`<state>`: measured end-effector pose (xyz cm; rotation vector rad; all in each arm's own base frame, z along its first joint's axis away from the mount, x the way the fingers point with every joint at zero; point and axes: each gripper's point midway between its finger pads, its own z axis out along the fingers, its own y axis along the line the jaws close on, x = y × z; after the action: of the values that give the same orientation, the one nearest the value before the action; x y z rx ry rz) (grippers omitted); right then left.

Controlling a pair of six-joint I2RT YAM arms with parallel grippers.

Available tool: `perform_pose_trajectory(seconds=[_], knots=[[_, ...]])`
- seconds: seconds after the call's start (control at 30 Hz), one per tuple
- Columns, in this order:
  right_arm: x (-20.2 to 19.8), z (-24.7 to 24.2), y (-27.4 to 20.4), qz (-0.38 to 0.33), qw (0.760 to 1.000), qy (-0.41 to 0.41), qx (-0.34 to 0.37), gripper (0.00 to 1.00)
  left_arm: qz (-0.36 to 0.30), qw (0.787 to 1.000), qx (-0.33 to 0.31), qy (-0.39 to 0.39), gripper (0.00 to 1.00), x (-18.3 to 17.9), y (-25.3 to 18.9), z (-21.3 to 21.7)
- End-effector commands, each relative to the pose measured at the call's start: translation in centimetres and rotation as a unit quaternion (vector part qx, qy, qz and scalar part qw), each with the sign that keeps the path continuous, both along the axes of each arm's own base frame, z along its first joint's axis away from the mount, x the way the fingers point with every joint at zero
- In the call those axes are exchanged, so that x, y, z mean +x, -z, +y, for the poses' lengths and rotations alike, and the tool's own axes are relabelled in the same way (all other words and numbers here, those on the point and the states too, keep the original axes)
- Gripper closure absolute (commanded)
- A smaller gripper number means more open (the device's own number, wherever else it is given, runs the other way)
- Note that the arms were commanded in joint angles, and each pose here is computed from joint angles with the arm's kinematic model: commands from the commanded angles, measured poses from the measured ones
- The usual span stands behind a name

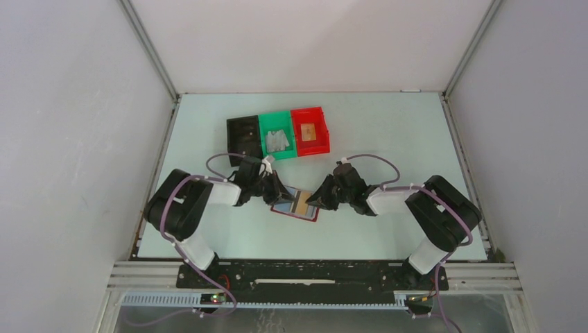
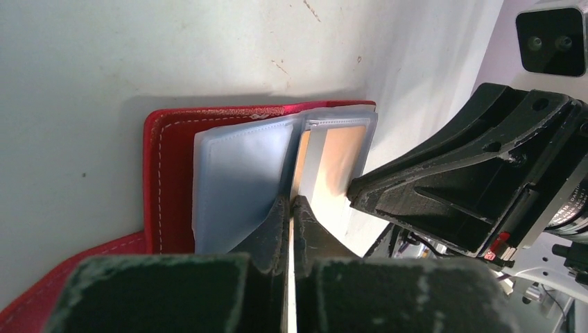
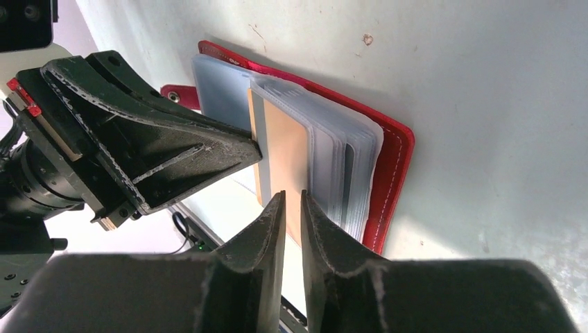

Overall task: Take the credit cards out of the card holder
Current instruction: Remove the credit card from the card holder.

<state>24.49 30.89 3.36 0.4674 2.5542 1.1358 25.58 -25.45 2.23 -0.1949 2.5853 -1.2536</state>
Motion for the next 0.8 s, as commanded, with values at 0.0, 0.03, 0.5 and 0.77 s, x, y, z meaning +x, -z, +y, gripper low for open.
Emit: perform_pose_trajectory(seconds=[0.0, 0.03, 0.5, 0.77], knots=[[0.2, -1.3, 3.0, 0.021, 0.998, 0.021, -0.048, 0.77, -0.002, 1.000, -0.013, -0.002, 1.00, -0.3, -0.7, 0.4], [0.2, -1.3, 3.2, 0.023, 0.998, 0.021, -0.049, 0.77, -0.002, 1.000, -0.012, -0.004, 1.00, -0.3, -0.7, 0.6], [-0.2, -1.4, 4.3, 0.036, 0.998, 0.019, -0.056, 0.78, 0.000, 1.000, -0.022, -0.013, 0.79, -0.5, -0.6, 1.0], [-0.3, -1.3, 4.7, 0.042, 0.997, 0.018, -0.054, 0.78, 0.003, 0.999, -0.019, -0.028, 0.87, -0.5, -0.3, 1.6]])
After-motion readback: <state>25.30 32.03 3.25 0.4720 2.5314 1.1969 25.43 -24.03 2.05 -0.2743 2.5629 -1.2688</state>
